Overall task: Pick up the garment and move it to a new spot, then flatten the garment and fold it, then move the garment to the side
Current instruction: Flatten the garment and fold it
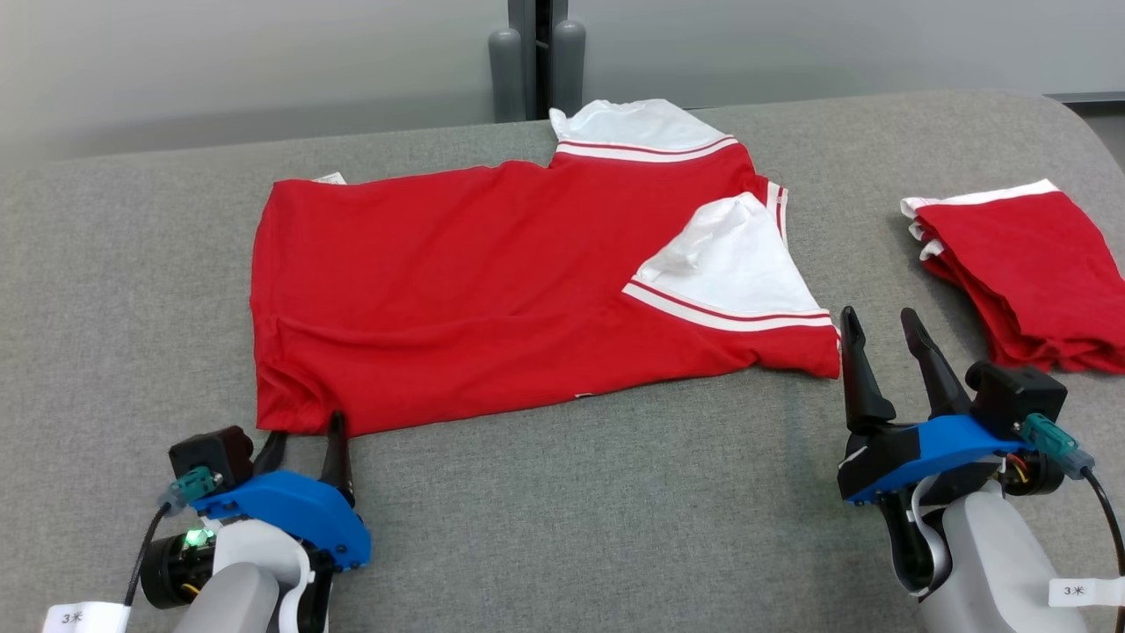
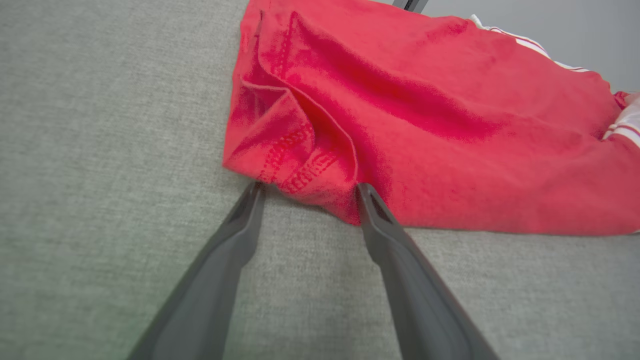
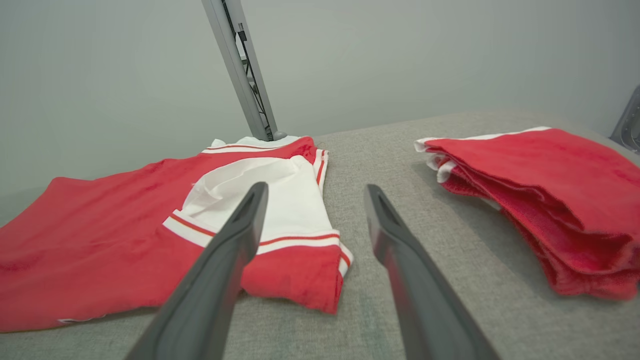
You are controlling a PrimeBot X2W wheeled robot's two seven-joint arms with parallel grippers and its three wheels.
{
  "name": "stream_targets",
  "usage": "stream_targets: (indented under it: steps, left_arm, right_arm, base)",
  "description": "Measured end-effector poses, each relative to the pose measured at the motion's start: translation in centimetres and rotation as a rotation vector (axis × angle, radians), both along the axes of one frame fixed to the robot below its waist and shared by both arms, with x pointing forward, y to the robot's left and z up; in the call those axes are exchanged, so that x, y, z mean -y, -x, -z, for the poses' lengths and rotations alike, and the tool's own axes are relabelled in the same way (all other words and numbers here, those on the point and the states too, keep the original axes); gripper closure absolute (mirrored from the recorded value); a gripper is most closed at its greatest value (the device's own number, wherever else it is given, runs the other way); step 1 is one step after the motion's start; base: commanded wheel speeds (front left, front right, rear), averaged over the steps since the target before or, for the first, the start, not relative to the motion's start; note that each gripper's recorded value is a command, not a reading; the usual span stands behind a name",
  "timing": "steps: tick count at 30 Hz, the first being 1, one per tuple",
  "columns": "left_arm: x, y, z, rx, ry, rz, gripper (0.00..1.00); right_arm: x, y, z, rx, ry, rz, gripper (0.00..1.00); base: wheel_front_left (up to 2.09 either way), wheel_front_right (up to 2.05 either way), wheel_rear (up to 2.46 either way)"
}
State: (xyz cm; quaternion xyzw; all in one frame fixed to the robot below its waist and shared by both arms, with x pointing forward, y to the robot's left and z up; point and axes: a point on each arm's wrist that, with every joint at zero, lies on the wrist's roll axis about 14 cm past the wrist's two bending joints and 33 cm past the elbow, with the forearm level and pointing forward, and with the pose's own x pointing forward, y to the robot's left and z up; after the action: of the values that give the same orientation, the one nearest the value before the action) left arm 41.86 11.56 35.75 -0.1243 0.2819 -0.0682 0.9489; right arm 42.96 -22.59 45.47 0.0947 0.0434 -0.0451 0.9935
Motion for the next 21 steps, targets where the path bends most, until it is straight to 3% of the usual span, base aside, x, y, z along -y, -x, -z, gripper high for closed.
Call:
stream_targets:
  steps: [7, 8, 9, 10, 12, 13, 21]
  left_arm:
    - [-1.0, -1.3, -0.2, 0.015, 0.047, -0.084, 0.0]
    - [-1.2, -1.3, -0.1, 0.016, 0.051, -0.093, 0.08]
    - [-1.5, -1.4, -0.1, 0.019, 0.051, -0.103, 0.23]
    - [-1.8, -1.5, -0.2, 0.023, 0.051, -0.112, 0.54]
    - [-2.0, -1.7, -0.2, 0.026, 0.059, -0.118, 0.91]
    - [-2.0, -1.7, -0.2, 0.028, 0.07, -0.122, 1.0]
    - [-2.0, -2.1, -0.5, 0.049, 0.112, -0.126, 1.0]
  right_arm:
    - [0.1, 0.3, 1.8, -0.077, 0.01, -0.005, 0.0]
    - [0.0, 0.4, 2.2, -0.095, 0.014, -0.008, 0.0]
    - [0.0, 0.5, 2.6, -0.111, 0.015, -0.009, 0.0]
    - [0.0, 0.6, 3.1, -0.129, 0.014, -0.01, 0.0]
    - [-0.1, 0.8, 3.9, -0.161, 0.013, -0.013, 0.0]
    - [-0.1, 0.8, 4.3, -0.177, 0.011, -0.014, 0.0]
    - [-0.4, 0.7, 6.0, -0.245, -0.004, -0.019, 0.0]
  base:
    - [0.0, 0.0, 0.0]
    - [0.0, 0.0, 0.0]
    - [0.0, 0.0, 0.0]
    - [0.0, 0.0, 0.0]
    - [0.0, 0.0, 0.0]
    - [0.0, 0.0, 0.0]
    - [0.0, 0.0, 0.0]
